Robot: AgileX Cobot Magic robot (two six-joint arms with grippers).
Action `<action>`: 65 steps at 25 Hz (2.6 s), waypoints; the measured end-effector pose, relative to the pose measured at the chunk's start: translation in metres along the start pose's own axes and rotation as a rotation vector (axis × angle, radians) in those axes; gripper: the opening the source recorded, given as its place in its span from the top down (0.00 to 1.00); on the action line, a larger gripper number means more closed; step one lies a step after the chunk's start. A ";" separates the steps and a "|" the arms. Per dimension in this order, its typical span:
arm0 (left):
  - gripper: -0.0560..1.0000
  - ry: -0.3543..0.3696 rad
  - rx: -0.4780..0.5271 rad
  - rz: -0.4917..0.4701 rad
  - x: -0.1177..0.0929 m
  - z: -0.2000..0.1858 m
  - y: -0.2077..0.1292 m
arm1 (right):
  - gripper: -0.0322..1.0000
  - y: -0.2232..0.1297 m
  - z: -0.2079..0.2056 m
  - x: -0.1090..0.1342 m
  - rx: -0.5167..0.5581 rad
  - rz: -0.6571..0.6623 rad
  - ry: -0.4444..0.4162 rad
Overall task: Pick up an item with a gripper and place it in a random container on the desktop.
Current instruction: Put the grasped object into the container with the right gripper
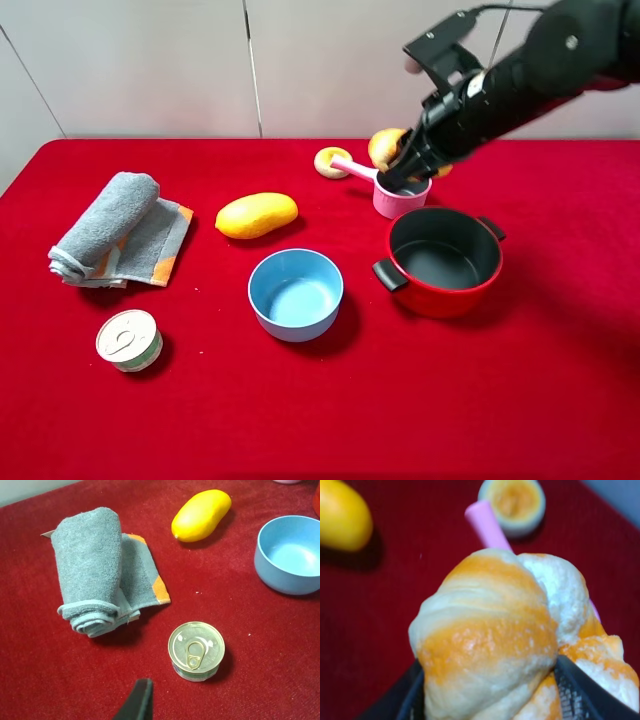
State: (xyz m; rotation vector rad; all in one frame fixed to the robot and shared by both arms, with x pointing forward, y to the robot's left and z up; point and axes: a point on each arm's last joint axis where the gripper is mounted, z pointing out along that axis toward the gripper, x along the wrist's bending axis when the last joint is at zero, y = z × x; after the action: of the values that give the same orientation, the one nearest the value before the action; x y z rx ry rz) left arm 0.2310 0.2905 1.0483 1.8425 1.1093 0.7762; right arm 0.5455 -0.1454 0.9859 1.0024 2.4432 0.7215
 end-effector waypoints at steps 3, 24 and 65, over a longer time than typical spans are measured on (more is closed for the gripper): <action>0.04 0.000 0.000 0.000 0.000 0.000 0.000 | 0.61 -0.014 -0.007 0.004 0.017 0.023 0.003; 0.04 0.000 0.000 0.000 0.000 0.000 0.000 | 0.61 -0.074 -0.021 0.025 0.130 0.122 0.032; 0.04 0.000 0.000 0.000 0.000 0.000 0.000 | 0.61 -0.086 0.010 0.026 0.177 0.134 0.032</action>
State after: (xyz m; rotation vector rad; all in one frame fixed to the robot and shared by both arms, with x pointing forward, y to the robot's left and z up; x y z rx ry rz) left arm 0.2310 0.2905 1.0483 1.8425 1.1093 0.7762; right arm 0.4884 -0.1755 0.9225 1.2402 2.5212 0.5751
